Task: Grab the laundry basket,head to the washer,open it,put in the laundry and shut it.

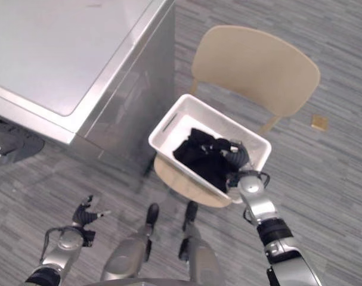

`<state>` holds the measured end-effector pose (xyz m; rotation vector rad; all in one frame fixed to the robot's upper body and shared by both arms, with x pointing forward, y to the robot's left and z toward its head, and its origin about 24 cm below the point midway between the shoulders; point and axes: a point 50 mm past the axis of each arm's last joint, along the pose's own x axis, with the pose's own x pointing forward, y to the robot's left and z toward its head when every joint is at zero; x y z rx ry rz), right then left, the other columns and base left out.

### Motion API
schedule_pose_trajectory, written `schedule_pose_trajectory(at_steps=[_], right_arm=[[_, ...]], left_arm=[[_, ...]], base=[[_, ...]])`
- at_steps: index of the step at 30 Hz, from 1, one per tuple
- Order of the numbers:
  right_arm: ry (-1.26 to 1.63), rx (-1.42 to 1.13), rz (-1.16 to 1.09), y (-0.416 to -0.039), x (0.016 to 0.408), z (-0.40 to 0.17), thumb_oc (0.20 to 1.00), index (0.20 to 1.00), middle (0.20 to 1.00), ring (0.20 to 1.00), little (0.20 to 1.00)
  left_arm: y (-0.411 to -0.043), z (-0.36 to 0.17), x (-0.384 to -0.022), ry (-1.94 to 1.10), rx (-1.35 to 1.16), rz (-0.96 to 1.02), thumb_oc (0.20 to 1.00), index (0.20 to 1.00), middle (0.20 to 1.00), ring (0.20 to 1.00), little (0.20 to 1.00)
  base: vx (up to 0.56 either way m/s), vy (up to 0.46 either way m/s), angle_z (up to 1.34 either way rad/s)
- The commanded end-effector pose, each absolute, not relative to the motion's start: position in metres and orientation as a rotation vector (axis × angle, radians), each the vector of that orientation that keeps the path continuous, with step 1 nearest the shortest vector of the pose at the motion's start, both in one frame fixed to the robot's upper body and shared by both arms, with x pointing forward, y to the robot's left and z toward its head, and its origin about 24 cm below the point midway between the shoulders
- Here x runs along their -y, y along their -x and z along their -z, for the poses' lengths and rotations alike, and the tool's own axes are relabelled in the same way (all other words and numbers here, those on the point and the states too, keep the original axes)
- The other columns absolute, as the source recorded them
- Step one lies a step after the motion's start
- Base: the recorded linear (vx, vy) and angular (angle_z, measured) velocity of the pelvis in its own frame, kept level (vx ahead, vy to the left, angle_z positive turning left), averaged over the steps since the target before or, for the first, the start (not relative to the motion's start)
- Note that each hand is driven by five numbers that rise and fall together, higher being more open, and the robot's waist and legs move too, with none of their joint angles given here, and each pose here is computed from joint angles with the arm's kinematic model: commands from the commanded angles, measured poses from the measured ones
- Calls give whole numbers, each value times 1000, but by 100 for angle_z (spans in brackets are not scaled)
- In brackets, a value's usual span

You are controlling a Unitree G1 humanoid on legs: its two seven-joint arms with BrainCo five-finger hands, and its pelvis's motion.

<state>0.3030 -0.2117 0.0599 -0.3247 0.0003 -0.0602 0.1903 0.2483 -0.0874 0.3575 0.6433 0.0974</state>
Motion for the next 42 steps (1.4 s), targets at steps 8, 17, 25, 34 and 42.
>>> schedule_pose_trajectory(at_steps=[8, 17, 25, 34, 42], right_arm=[[70, 313, -89, -275, 194, -113, 200, 200, 200, 200, 200], [32, 419, -119, -266, 180, -129, 200, 200, 200, 200, 200], [72, 442, -141, -271, 180, -139, 200, 200, 200, 200, 200], [82, 537, -271, -268, 158, -160, 200, 200, 200, 200, 200], [37, 647, -455, -278, 103, -191, 200, 200, 200, 200, 200]], left_arm=[[-173, 92, -251, -362, -682, -95, 1000, 1000, 1000, 1000, 1000], [-187, 77, -247, -372, -589, -97, 1000, 1000, 1000, 1000, 1000], [-216, 33, -221, -404, -340, 49, 1000, 1000, 1000, 1000, 1000], [-254, -16, -168, -440, -44, 234, 1000, 1000, 1000, 1000, 1000], [-272, -52, -98, -407, 161, 427, 1000, 1000, 1000, 1000, 1000]], base=[[-46, 48, -18], [-227, -132, 52], [-346, -102, 55], [-78, 59, 73], [48, 122, 2]])
